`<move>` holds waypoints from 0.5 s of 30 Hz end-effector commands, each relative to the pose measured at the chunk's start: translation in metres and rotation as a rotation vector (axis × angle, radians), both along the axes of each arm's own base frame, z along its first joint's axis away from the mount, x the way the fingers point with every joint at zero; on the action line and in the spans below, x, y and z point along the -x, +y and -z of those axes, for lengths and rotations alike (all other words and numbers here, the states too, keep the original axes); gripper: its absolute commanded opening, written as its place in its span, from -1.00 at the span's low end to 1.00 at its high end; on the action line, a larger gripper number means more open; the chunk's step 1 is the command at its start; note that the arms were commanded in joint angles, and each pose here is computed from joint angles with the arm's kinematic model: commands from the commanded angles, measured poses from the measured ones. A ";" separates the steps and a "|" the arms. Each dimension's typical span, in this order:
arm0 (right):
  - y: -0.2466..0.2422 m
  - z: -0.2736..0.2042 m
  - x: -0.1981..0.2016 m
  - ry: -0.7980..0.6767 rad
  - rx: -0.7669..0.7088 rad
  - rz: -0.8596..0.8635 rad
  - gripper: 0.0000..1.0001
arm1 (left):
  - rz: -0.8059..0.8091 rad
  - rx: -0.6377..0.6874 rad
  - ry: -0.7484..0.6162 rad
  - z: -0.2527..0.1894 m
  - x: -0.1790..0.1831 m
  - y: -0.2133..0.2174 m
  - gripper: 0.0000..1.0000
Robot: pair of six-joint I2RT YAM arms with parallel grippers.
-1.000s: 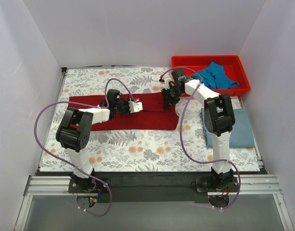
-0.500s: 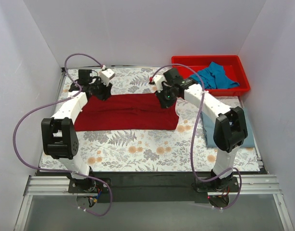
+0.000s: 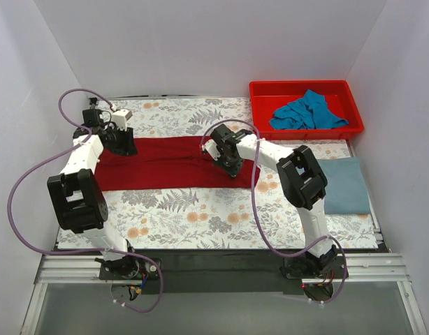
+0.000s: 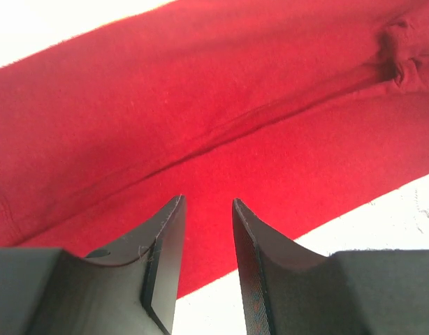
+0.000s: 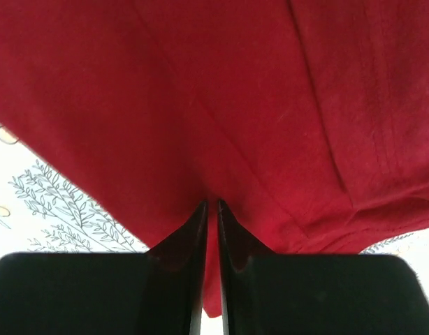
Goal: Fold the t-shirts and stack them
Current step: Fold the tshirt
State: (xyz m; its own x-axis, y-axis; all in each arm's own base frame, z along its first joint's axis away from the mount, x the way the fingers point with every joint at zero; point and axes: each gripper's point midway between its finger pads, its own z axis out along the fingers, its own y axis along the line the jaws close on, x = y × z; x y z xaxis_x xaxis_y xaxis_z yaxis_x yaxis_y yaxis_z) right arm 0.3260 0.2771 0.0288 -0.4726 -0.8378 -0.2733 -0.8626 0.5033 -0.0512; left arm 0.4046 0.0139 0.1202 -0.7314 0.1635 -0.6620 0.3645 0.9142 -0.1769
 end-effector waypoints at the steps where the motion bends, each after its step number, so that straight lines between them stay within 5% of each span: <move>1: 0.002 -0.002 -0.027 -0.075 0.039 -0.007 -0.71 | -0.016 0.026 -0.018 -0.014 0.010 0.008 -0.36; 8: 0.015 0.026 -0.094 -0.223 0.115 -0.039 -0.78 | -0.048 0.030 0.004 -0.007 0.015 0.037 -0.39; 15: 0.039 -0.025 -0.225 -0.705 0.136 -0.017 -0.71 | 0.143 -0.125 -0.049 0.004 0.032 0.031 -0.41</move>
